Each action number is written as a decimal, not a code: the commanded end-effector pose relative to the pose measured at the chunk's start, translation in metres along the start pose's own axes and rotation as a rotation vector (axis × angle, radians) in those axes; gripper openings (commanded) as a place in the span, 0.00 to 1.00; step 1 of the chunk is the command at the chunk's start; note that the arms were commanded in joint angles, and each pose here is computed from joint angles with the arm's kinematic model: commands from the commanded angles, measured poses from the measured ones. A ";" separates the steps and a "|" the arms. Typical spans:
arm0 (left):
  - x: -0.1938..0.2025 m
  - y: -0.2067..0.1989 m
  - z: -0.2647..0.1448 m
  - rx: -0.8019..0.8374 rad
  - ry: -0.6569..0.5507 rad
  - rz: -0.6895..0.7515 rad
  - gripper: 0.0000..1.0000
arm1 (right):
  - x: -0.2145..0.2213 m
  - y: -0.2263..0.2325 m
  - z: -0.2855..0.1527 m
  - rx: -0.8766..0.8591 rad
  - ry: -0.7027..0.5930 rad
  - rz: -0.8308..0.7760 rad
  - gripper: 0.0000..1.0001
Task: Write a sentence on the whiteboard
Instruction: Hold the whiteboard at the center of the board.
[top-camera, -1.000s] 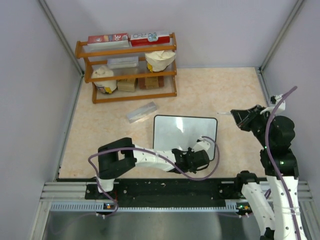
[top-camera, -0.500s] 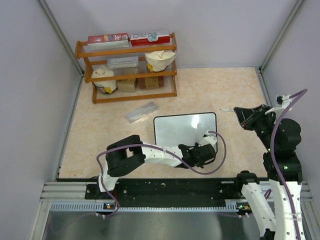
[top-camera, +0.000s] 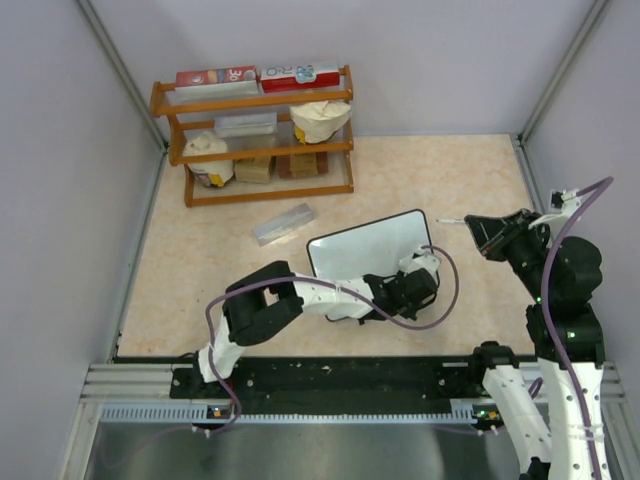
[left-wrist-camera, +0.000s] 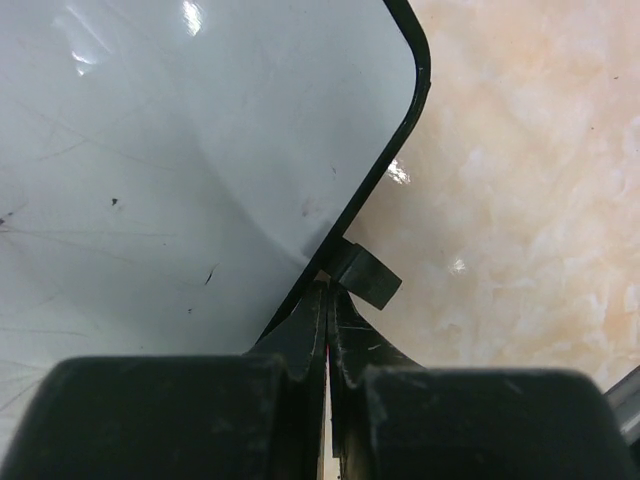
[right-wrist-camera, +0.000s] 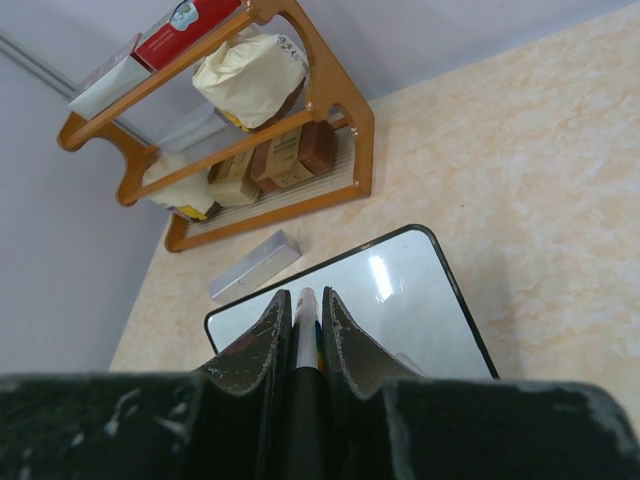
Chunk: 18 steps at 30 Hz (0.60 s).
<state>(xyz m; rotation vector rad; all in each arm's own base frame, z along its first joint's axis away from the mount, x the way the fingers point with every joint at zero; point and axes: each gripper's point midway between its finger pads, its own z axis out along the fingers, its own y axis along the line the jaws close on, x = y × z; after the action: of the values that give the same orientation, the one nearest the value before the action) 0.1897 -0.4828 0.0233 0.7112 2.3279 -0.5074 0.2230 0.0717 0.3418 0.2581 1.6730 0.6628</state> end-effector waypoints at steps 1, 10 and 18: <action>0.021 0.010 0.005 -0.008 0.053 0.034 0.03 | -0.017 0.010 -0.001 -0.031 -0.048 -0.012 0.00; -0.029 0.008 -0.091 0.128 -0.192 -0.099 0.53 | -0.015 0.012 0.005 -0.053 -0.037 -0.021 0.00; -0.054 0.047 -0.161 0.094 -0.252 -0.073 0.66 | 0.000 0.013 0.017 -0.119 0.014 -0.045 0.00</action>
<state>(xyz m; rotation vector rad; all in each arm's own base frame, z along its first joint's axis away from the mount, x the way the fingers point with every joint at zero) 0.1673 -0.4112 0.1329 0.6039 2.1673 -0.7016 0.2307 0.0799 0.3416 0.2070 1.6797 0.6974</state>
